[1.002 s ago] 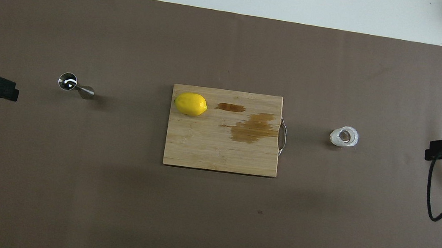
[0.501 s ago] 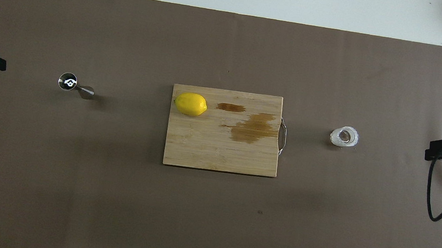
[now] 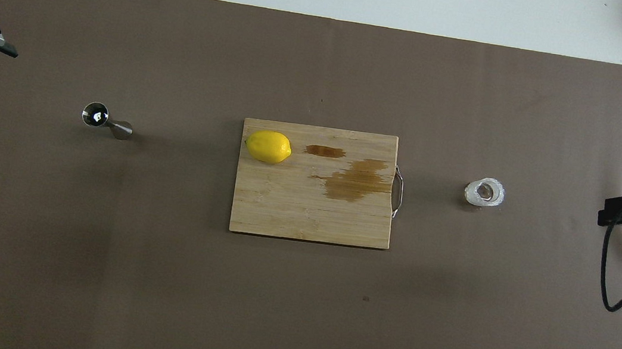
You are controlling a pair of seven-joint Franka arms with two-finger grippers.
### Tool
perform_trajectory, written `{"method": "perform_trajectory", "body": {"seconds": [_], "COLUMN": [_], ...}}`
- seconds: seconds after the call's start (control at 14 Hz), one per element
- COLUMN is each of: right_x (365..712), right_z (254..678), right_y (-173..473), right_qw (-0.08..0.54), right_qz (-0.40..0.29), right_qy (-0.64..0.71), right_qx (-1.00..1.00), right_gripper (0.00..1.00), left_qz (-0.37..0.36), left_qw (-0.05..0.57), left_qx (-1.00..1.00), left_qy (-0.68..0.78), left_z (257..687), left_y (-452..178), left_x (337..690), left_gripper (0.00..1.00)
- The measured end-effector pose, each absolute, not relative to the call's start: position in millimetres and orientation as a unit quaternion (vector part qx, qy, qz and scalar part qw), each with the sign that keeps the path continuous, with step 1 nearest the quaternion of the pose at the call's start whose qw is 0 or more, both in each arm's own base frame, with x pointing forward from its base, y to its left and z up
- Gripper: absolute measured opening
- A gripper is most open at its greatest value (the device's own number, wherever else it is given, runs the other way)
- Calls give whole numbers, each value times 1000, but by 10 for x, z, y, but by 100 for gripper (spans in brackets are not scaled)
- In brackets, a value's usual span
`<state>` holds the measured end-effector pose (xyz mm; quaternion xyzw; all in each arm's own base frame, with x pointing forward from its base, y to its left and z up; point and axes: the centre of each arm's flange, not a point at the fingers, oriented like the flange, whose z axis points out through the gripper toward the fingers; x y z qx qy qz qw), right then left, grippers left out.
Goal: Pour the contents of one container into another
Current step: 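Reach the left gripper toward the small dark metal cup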
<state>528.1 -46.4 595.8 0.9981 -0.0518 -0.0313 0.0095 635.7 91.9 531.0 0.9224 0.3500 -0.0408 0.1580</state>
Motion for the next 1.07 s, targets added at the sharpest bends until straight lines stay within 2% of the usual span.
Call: {"method": "perform_trajectory", "body": {"seconds": [0.21, 0.5, 1.07], "right_x": [5281, 5281, 5281], "right_z": [5958, 5958, 5957], "right_y": [-464, -464, -464], "right_qw": [9, 9, 9], "right_qz": [-31, -31, -31], "right_qy": [-52, -52, -52], "right_qx": [998, 998, 998], "right_gripper": [100, 100, 100], "left_qz": [-85, -159, -274], "left_qw": [211, 273, 337], "left_qx": [854, 728, 547], "left_qy": [467, 608, 715], "left_z": [5103, 4540, 3469], "left_y": [1008, 1347, 1376], "left_x": [6381, 6262, 5828], "left_gripper": [100, 100, 100]}}
